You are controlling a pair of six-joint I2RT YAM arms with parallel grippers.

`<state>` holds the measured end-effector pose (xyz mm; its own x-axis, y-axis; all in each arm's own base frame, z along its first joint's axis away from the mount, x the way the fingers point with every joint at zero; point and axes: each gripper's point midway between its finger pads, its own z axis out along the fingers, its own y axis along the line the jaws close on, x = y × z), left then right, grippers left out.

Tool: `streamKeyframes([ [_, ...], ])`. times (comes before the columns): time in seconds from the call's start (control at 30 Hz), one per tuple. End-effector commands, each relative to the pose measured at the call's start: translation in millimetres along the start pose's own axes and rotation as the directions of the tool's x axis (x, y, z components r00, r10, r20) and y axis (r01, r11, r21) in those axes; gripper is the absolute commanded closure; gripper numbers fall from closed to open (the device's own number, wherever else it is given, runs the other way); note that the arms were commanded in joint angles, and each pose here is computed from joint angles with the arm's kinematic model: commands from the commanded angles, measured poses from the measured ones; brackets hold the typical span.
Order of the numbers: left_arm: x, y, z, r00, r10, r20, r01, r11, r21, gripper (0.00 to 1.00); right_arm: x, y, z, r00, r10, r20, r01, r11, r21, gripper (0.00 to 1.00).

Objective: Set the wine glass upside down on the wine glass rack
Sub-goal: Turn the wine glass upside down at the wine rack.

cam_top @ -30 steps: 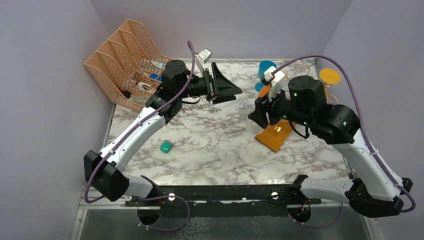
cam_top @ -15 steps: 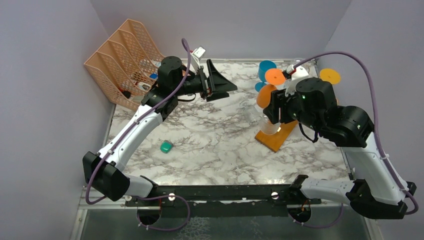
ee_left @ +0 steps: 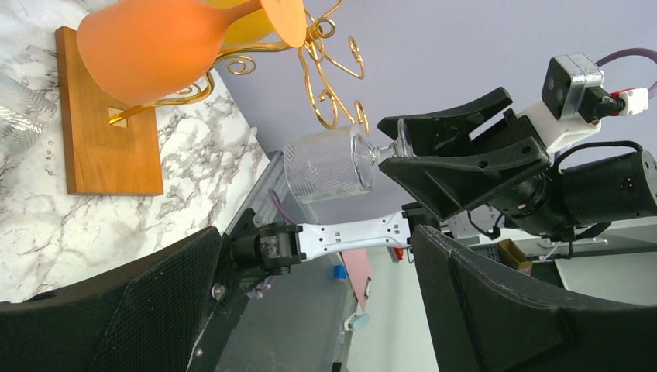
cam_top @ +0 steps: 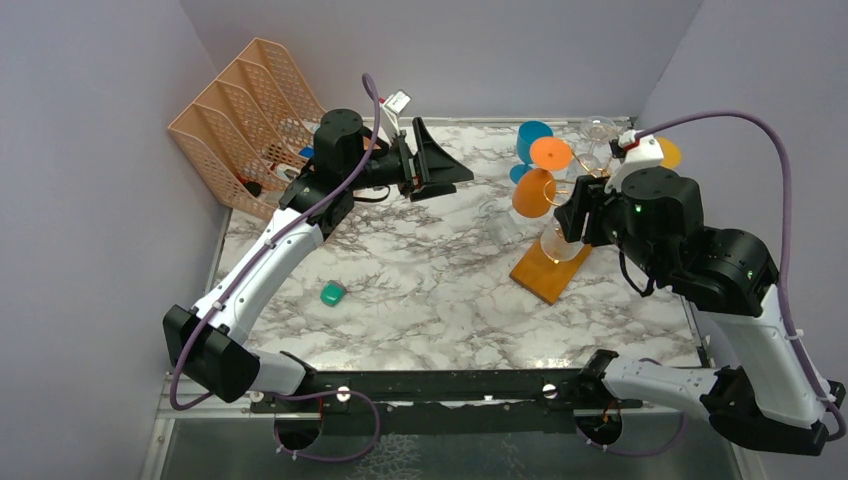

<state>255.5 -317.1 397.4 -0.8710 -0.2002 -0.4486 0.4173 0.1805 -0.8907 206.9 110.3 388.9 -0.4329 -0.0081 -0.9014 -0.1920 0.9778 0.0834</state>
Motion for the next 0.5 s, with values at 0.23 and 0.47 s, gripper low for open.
streamKeyframes([
  [0.23,-2,-5,-4,1.000,0.019,0.019,-0.019,1.000,0.003,0.01,-7,-17,5,0.998,0.043,0.056,-0.049,0.992,0.118,0.99],
  [0.47,-2,-6,-4,0.999,0.024,0.021,-0.024,1.000,0.006,0.01,-6,-21,12,0.997,0.022,0.076,-0.033,0.988,0.150,0.99],
])
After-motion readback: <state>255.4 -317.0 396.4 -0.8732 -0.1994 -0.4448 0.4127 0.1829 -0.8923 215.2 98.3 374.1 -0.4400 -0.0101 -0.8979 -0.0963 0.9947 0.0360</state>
